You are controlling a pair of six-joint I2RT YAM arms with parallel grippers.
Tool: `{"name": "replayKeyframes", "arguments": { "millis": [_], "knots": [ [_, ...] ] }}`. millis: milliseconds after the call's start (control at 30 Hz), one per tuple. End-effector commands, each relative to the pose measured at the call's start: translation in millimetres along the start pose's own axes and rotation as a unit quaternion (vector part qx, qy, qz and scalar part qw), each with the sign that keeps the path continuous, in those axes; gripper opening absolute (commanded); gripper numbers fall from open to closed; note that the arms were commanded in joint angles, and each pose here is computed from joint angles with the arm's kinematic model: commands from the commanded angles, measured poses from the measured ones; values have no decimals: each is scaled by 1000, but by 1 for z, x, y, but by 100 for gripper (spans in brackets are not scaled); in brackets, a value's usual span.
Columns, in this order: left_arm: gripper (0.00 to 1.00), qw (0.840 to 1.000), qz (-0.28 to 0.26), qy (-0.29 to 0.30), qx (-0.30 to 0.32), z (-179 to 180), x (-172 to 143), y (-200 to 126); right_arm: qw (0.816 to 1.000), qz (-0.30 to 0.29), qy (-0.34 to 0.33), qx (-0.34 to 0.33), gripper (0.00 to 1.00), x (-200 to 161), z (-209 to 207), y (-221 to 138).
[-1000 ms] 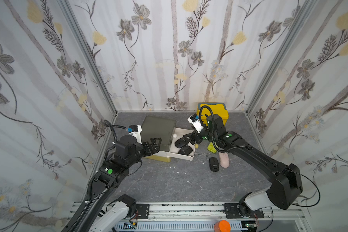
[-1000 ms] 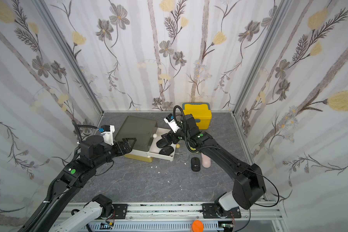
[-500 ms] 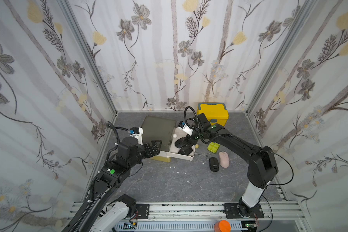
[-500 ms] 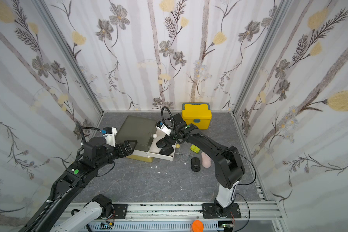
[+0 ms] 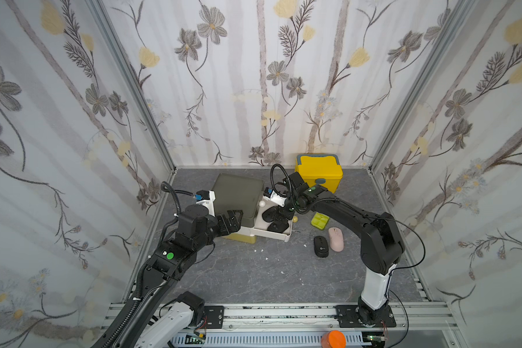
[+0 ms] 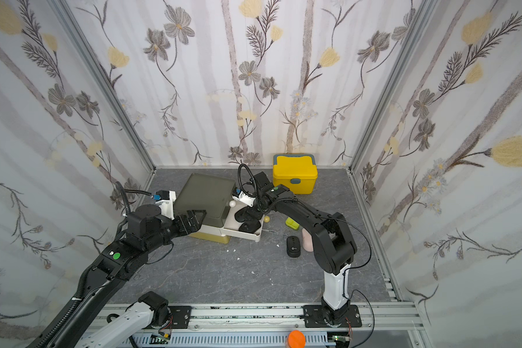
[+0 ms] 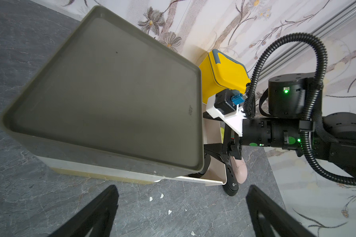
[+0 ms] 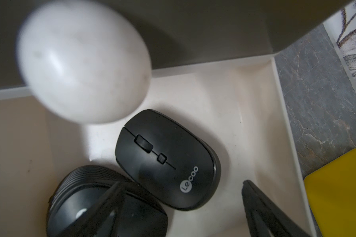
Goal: Take the mice out of the drawer
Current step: Pick up the mouse from the drawer.
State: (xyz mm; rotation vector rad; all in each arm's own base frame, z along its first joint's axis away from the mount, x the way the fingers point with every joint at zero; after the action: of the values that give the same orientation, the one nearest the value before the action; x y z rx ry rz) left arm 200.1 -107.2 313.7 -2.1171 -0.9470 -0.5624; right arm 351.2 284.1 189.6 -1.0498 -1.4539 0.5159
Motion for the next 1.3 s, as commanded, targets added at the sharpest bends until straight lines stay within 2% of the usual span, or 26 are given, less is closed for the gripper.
{"name": "replayKeyframes", "arguments": {
  "millis": [0,400,700,833,1133,1267],
  "knots": [
    [100,1000,-16,7,-2,-2,5,1,1000,4,-15,3,89,0,1,3],
    [100,1000,-14,5,1,-1,5,3,1000,12,0,-21,94,4,-11,17],
    [100,1000,-15,3,3,-1,5,4,1000,-4,14,-19,89,9,-15,19],
    [100,1000,-18,3,2,-1,6,4,1000,-15,12,6,86,9,-10,18],
    [100,1000,-19,-2,0,-2,6,4,999,-11,20,26,91,5,-7,18],
    [100,1000,-18,-3,-1,-2,6,5,1000,-1,27,16,88,3,-11,24]
  ]
}}
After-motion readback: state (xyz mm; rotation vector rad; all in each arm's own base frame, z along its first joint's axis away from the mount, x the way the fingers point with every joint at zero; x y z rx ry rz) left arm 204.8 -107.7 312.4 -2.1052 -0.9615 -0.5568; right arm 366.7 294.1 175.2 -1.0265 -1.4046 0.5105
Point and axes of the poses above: each gripper's point midway between its finger pads, its own y axis out along the fingers, its own z axis along the line the jaws close on, x = y × z, the point moved 7 cm from there along -y, back along the fingers, and after that the axes turned 7 degrees about -y, right-handed, at the moved point
